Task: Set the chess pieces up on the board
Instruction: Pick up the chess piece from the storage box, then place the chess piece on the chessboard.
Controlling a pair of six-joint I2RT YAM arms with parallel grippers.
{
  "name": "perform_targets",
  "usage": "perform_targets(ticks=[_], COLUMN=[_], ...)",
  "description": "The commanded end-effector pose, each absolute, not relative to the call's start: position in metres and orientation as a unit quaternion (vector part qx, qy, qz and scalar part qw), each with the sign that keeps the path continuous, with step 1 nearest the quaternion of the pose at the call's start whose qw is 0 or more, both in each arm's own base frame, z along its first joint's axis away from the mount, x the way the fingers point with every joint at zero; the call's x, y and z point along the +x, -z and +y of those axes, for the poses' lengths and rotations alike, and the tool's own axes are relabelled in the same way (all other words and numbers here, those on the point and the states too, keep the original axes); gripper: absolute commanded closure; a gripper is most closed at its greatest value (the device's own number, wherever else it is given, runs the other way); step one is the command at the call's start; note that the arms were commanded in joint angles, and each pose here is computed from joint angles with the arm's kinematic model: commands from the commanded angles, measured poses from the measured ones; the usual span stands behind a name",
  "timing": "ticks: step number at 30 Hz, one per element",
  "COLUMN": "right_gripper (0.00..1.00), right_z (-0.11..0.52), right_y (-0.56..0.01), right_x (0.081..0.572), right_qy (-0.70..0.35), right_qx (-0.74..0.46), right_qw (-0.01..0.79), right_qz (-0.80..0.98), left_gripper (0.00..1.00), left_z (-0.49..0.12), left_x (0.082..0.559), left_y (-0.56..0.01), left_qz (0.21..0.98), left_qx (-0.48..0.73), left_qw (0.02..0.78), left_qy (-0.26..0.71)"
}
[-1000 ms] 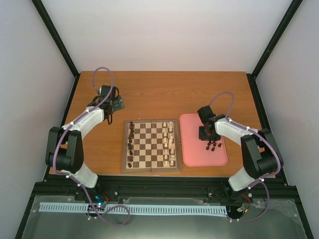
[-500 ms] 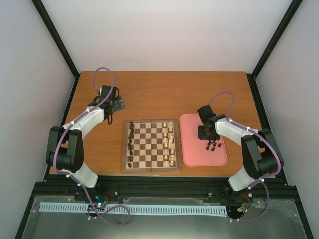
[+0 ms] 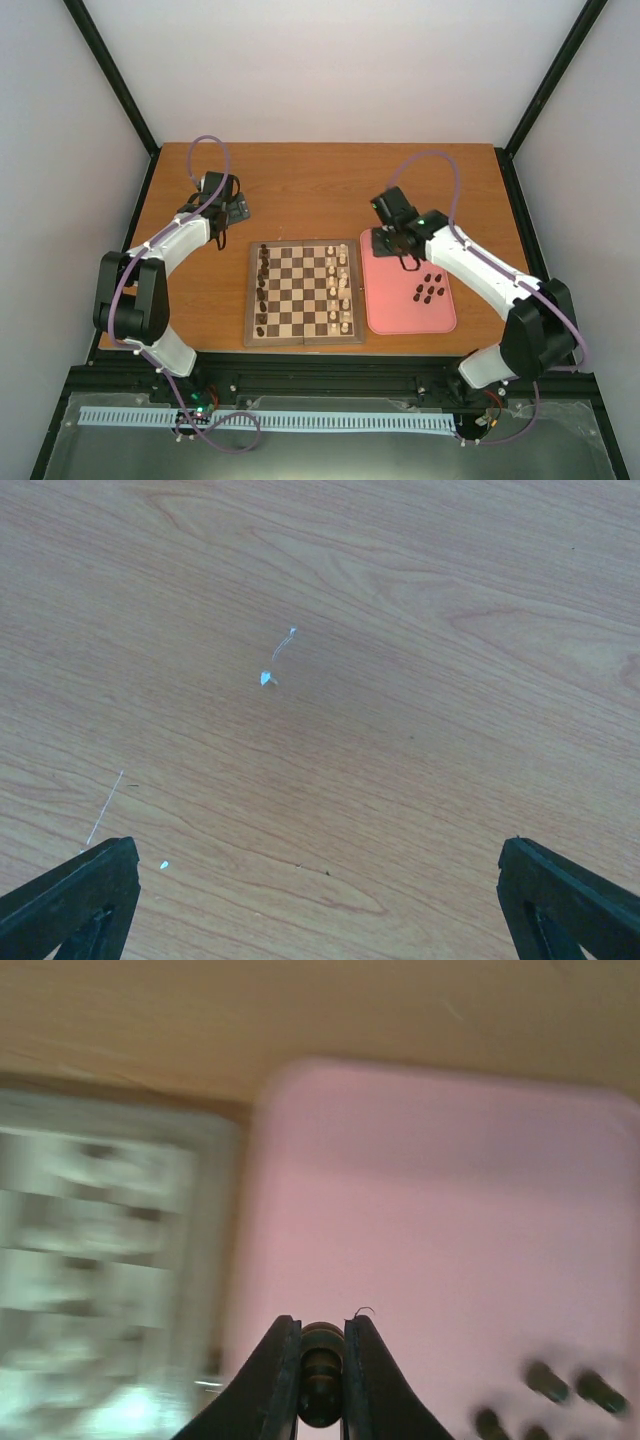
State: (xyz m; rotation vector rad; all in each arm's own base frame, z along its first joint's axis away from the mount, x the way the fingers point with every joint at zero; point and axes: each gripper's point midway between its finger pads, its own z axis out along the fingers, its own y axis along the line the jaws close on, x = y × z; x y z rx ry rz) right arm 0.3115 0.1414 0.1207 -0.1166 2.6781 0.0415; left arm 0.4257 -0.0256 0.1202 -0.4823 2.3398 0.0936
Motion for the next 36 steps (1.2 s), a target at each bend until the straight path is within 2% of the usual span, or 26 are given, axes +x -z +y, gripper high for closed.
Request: perform_targets(ticks=[1, 5, 15, 23, 36], right_gripper=[0.97, 0.97, 0.97, 0.96, 0.96], right_z=[0.214, 0.283, 0.396, 0.430, 0.445], right_y=[-0.174, -0.190, -0.147, -0.124, -0.096], right_x=[0.312, 0.314, 0.327, 0.339, 0.346], right_qy=[-0.058, -0.094, -0.138, -0.146, -0.138], right_qx=[-0.114, -0.179, -0.275, -0.292, -0.302], right_qw=[0.271, 0.282, 0.241, 0.216, 0.189], right_qz=[0.954, 0.938, 0.921, 0.920, 0.924], left_gripper=[0.00, 0.00, 0.00, 0.00, 0.00], left_z=[-0.026, -0.026, -0.027, -0.029, -0.025], left_x=[0.433, 0.431, 0.427, 0.428, 0.427], left_y=[-0.138, -0.142, -0.149, -0.150, -0.152], left_qz=[0.902, 0.901, 0.897, 0.898, 0.896], left_qx=[-0.189, -0.189, -0.189, -0.187, -0.190], left_qw=[0.386, 0.390, 0.398, 0.398, 0.400], left_qy=[-0.037, -0.033, -0.025, -0.022, -0.031])
